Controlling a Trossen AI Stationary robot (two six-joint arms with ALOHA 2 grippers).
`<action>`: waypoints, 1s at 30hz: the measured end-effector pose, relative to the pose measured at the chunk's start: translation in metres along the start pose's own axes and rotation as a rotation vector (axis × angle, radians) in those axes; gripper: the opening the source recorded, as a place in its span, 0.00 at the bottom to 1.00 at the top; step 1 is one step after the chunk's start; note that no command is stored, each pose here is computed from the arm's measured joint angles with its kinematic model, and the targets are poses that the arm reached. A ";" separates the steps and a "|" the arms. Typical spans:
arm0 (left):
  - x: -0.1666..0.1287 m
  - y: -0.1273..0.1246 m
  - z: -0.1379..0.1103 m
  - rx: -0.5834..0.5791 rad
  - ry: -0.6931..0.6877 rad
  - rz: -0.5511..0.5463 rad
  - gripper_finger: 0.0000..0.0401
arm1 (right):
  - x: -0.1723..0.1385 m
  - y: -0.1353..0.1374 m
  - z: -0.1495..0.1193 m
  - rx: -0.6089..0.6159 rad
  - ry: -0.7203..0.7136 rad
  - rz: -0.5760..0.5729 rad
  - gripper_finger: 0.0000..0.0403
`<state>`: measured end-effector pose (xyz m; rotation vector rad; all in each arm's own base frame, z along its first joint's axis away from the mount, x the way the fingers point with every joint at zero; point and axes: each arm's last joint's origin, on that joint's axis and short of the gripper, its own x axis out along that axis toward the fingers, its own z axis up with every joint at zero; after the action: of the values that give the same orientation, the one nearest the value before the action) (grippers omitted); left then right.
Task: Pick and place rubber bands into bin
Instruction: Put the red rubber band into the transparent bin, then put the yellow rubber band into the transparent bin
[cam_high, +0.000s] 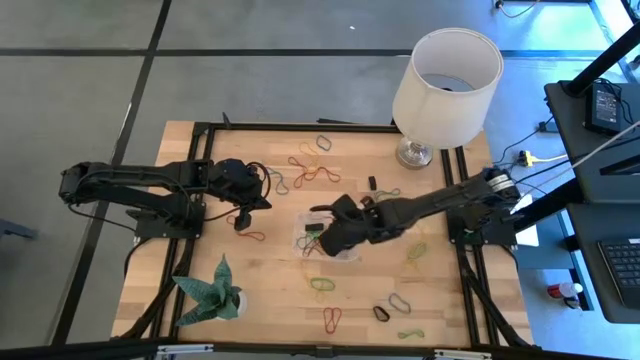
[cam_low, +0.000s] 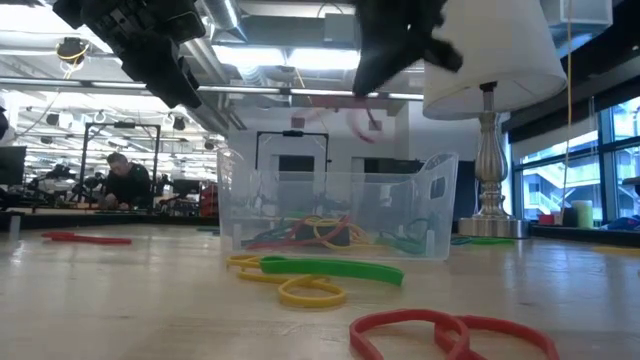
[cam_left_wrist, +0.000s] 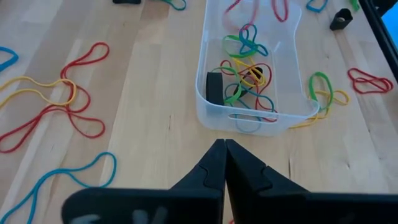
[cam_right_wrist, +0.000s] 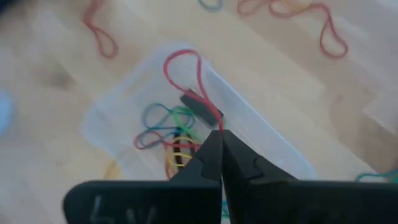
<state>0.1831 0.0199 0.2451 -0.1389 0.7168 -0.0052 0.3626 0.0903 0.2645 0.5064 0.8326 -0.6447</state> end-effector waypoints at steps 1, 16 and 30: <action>0.000 0.000 0.000 0.000 0.000 0.000 0.01 | 0.008 0.000 -0.001 -0.011 0.021 -0.011 0.00; 0.000 0.000 0.000 0.000 0.000 0.000 0.01 | 0.066 -0.007 -0.032 0.017 0.273 -0.212 0.05; 0.000 0.000 0.000 0.000 0.000 0.000 0.00 | 0.053 -0.008 -0.026 0.020 0.268 -0.189 0.23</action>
<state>0.1830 0.0199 0.2451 -0.1384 0.7171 -0.0050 0.3701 0.0842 0.2054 0.5435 1.1378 -0.7690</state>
